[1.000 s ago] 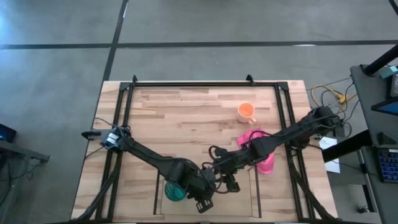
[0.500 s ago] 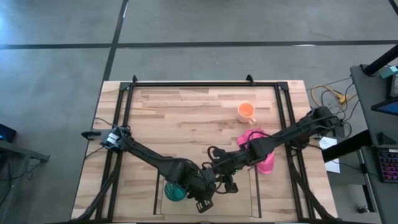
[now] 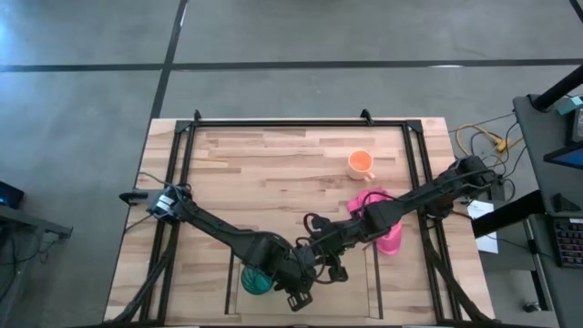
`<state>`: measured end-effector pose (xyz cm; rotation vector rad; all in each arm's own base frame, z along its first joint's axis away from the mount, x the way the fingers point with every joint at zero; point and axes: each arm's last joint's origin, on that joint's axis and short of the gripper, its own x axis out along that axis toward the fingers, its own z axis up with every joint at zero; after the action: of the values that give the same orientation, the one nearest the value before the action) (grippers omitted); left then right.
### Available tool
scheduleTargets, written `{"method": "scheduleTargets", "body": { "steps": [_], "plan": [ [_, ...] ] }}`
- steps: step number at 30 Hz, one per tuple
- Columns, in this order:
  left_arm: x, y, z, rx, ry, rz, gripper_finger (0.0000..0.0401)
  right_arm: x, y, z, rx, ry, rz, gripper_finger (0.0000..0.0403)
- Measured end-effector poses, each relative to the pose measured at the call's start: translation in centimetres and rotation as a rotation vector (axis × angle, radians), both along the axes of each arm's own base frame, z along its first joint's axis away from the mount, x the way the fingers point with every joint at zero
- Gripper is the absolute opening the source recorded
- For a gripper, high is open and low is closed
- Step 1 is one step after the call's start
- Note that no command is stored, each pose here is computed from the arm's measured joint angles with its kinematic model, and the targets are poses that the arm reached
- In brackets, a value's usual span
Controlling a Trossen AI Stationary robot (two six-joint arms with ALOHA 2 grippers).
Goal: Stack small to large cups/mugs on shelf
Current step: Put the white mug on the shelf
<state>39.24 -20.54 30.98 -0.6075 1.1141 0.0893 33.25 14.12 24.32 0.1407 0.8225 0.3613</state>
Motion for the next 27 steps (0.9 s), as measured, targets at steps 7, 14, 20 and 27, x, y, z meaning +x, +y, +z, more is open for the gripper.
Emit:
{"method": "scheduleTargets", "body": {
  "steps": [7, 14, 20, 27],
  "plan": [
    [0.12, -0.07, 0.07, -0.009, -0.014, 0.0, 0.001, -0.03, 0.03, -0.02, -0.002, 0.001, 0.006, 0.0068],
    [0.38, -0.29, 0.32, -0.023, -0.054, -0.036, 0.0052, -0.12, 0.19, -0.08, -0.095, -0.041, 0.046, 0.0068],
    [0.54, -0.28, 0.45, -0.035, -0.069, -0.031, 0.0078, -0.13, 0.25, -0.1, -0.101, -0.046, 0.048, 0.0068],
    [0.64, -0.22, 0.37, -0.033, -0.074, -0.027, 0.008, -0.4, 0.68, -0.33, -0.192, -0.085, 0.096, 0.0068]
  ]
}}
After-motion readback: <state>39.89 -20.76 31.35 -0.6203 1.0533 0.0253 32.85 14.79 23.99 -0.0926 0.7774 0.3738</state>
